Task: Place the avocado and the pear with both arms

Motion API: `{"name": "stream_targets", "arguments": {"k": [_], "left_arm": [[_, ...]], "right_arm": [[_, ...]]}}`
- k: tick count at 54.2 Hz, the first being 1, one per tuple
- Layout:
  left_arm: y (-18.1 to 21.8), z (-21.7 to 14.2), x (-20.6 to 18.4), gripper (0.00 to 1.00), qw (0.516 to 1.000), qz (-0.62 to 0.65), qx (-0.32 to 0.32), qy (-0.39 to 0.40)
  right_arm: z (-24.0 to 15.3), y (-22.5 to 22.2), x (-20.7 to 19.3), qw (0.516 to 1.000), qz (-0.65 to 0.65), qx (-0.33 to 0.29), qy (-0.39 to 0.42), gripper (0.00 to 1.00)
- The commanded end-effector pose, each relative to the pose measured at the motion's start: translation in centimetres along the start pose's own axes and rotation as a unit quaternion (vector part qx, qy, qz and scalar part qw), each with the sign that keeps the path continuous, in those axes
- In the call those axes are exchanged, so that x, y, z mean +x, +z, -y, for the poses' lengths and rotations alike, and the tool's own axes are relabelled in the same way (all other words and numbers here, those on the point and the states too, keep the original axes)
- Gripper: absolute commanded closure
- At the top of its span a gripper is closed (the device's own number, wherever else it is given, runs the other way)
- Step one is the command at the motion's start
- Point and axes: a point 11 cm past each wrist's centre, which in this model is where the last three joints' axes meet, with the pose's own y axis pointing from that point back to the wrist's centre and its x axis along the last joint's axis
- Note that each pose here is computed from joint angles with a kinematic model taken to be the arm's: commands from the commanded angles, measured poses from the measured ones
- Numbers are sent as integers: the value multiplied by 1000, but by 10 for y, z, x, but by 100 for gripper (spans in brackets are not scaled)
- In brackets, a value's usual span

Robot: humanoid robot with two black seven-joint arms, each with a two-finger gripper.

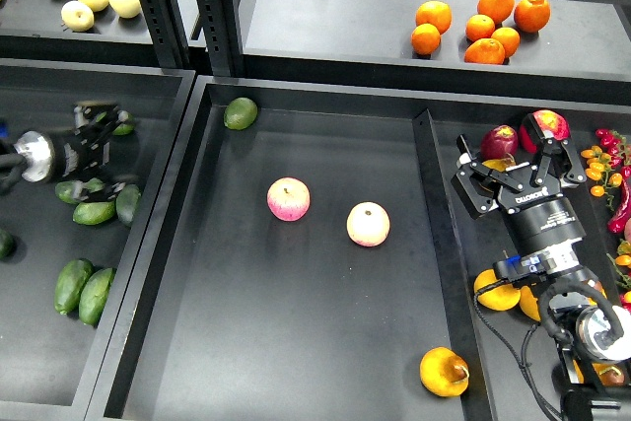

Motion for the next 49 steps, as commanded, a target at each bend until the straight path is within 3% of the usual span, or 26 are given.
{"name": "stream_targets", "arguments": {"k": [1,16,21,27,49], "left_arm": [[-5,20,-25,1,997,-50,-31,-46],[-29,43,-50,1,975,-174,-86,-106],[-38,46,-55,1,963,-216,-100,-123],[-47,44,-53,1,954,-246,-109,-129],[-87,46,-74,1,922,-320,-138,-169]], "right_arm": [[-9,-18,0,999,-44,-23,21,0],[-25,-45,-2,983,-132,-108,70,0],[-27,-45,-5,969,-164,-162,83,0],[-26,-43,-11,940,-217,-247,89,0],[-22,-57,-27,818,-380,-416,114,0]]}}
